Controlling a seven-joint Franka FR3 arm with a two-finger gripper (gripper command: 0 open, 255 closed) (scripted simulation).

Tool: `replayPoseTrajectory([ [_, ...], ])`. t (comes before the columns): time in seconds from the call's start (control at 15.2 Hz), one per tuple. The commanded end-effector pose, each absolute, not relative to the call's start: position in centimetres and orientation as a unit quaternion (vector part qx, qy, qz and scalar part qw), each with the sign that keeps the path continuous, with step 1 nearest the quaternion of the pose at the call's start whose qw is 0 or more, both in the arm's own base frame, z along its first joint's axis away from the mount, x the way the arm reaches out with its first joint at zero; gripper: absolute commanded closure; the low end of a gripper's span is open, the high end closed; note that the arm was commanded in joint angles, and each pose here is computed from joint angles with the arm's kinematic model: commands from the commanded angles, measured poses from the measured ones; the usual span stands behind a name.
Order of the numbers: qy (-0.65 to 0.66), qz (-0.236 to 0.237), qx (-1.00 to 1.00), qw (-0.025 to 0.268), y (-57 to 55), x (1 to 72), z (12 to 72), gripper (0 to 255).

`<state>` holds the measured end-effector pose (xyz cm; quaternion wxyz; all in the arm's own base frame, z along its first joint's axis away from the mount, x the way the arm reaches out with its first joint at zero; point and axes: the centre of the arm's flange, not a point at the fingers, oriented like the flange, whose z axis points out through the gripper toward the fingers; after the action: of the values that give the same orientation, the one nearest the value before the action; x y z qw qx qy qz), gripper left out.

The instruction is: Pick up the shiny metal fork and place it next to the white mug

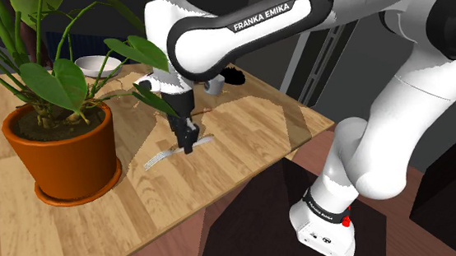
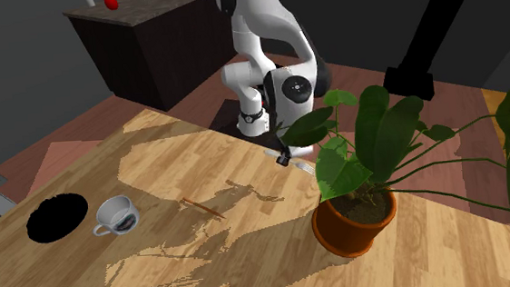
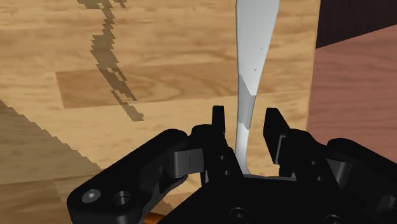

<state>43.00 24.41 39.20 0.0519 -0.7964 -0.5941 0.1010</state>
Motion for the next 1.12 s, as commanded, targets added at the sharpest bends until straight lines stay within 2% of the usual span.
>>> replayPoseTrajectory([
  [0.0,-0.594,0.101,-0.796,0.052,24.3,43.1,40.3,255],
  [0.73,-0.594,0.101,-0.796,0.052,24.3,43.1,45.9,255],
  [1.06,-0.594,0.101,-0.796,0.052,19.0,47.0,45.9,255],
])
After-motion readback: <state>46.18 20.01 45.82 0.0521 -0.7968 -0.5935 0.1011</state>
